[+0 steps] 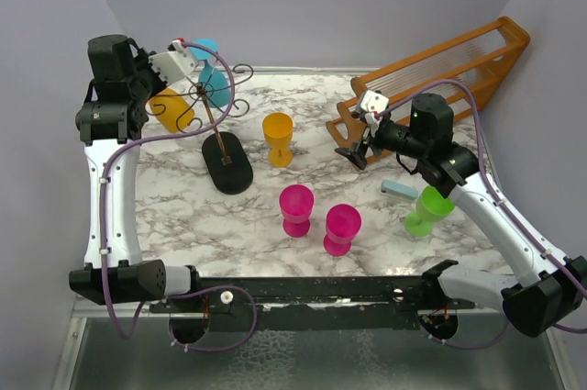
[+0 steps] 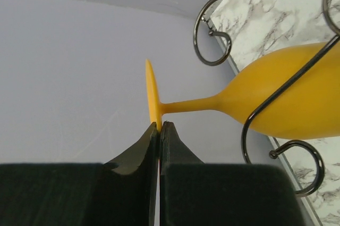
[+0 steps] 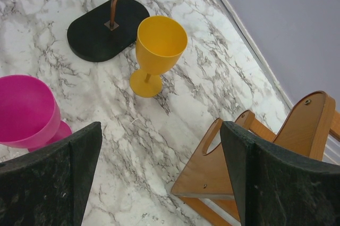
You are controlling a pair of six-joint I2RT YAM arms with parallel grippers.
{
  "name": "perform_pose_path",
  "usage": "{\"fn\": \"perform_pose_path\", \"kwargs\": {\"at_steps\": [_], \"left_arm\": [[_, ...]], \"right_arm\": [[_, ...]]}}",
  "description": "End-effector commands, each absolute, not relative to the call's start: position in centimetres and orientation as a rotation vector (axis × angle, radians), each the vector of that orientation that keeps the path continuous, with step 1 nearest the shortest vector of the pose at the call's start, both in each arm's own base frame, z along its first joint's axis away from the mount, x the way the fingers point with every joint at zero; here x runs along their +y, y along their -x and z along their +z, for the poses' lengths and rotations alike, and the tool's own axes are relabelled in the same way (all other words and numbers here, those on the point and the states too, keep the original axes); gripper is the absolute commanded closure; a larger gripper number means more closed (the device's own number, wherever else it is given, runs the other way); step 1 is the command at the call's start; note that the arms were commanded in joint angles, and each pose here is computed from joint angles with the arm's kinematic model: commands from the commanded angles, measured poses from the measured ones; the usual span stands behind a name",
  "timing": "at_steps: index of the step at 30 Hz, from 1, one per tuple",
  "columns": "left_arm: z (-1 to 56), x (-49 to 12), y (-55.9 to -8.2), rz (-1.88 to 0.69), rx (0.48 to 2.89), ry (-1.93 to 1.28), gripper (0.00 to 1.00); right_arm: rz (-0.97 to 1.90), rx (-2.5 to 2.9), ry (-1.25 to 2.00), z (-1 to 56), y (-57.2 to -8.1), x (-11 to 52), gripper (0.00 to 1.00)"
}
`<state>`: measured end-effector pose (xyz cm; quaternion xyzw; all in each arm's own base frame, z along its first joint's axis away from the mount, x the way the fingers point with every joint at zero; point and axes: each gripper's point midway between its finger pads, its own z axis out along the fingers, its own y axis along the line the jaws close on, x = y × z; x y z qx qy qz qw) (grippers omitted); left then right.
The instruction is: Place the wine glass upside down on the wine glass rack
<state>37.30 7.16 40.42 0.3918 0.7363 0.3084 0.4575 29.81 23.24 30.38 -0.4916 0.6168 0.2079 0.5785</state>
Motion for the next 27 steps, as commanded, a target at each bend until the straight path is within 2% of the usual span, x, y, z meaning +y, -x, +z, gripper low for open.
{"fn": "perform_pose_path", "kwargs": {"at_steps": [1, 13, 20, 27], "left_arm": [[40.3, 4.8, -37.9, 0.721, 1.753, -1.137, 1.0], [39.5, 0.4, -41.5, 0.69, 1.669, -1.285, 1.0], [39.6, 2.4, -43.5, 0.845, 1.738, -1.147, 1.0], [39.6, 3.2, -44.4, 0.89, 1.753, -1.073, 1.0]], "right_arm": [[0.465, 1.412, 1.145, 30.8, -30.2, 23.2, 0.09], [0.464, 1.422, 1.151, 30.3, -30.4, 23.3, 0.09], [0.459, 1.432, 1.151, 29.9, -30.7, 23.3, 0.09], [0.453, 1.439, 1.152, 29.7, -30.8, 23.1, 0.09]]}}
